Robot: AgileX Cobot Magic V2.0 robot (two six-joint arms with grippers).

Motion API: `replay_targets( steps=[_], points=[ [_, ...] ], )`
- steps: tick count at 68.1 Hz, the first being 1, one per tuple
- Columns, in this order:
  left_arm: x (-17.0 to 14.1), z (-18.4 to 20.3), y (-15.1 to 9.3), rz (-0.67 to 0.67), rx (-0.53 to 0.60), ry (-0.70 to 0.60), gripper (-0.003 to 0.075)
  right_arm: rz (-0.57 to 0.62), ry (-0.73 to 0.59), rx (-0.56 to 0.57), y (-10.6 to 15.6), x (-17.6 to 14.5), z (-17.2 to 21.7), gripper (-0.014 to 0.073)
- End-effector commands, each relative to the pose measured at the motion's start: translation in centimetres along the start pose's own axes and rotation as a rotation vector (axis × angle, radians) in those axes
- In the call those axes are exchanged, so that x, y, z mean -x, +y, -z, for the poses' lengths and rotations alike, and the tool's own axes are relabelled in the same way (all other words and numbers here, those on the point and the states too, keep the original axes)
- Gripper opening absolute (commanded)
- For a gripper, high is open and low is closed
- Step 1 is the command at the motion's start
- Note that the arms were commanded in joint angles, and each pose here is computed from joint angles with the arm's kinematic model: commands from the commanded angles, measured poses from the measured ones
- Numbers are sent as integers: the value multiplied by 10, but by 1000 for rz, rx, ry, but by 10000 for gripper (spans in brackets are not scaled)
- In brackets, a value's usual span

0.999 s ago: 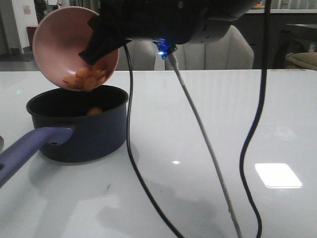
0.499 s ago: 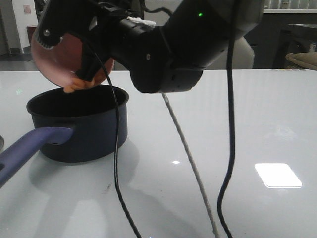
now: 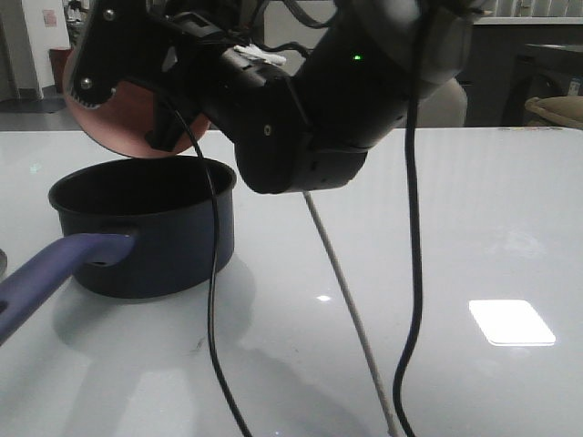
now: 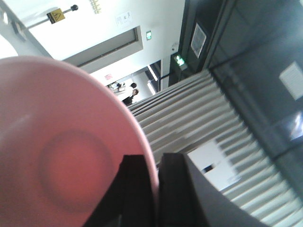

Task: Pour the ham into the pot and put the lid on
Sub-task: 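Tilt the pink bowl with the right gripper to pour carrots into the saucepan, then carry the empty pink bowl back and lower it onto the table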

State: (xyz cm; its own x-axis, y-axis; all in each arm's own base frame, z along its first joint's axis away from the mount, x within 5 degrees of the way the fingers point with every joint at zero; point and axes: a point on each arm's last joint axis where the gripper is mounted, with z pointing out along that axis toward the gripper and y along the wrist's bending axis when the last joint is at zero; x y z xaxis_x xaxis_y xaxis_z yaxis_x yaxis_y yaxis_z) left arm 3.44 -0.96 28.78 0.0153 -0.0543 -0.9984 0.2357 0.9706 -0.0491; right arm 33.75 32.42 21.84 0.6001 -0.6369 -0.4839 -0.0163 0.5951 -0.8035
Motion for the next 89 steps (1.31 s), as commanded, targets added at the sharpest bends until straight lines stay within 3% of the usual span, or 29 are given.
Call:
replay_targets(
  steps=[1, 10, 28, 46, 59, 74, 89],
  points=[
    [15, 1, -1, 14, -9, -93, 572, -305, -61, -225, -58, 24, -9, 141],
    [15, 1, -1, 14, -9, -93, 572, -635, -48, -227, -86, 33, -10, 141],
    [15, 1, -1, 14, -9, -93, 572, -904, 166, 57, -136, 59, -3, 141],
    [15, 1, -1, 14, -9, -93, 572, -945, 335, 330, -178, 56, 18, 141],
    [15, 1, -1, 14, -9, -93, 572, -940, 408, 453, -200, 33, 31, 141],
    [15, 1, -1, 14, -9, -93, 572, -944, 551, 432, -219, -8, 62, 141],
    [15, 1, -1, 14, -9, -93, 572, -1045, 829, 479, -226, -58, 94, 142]
  ],
)
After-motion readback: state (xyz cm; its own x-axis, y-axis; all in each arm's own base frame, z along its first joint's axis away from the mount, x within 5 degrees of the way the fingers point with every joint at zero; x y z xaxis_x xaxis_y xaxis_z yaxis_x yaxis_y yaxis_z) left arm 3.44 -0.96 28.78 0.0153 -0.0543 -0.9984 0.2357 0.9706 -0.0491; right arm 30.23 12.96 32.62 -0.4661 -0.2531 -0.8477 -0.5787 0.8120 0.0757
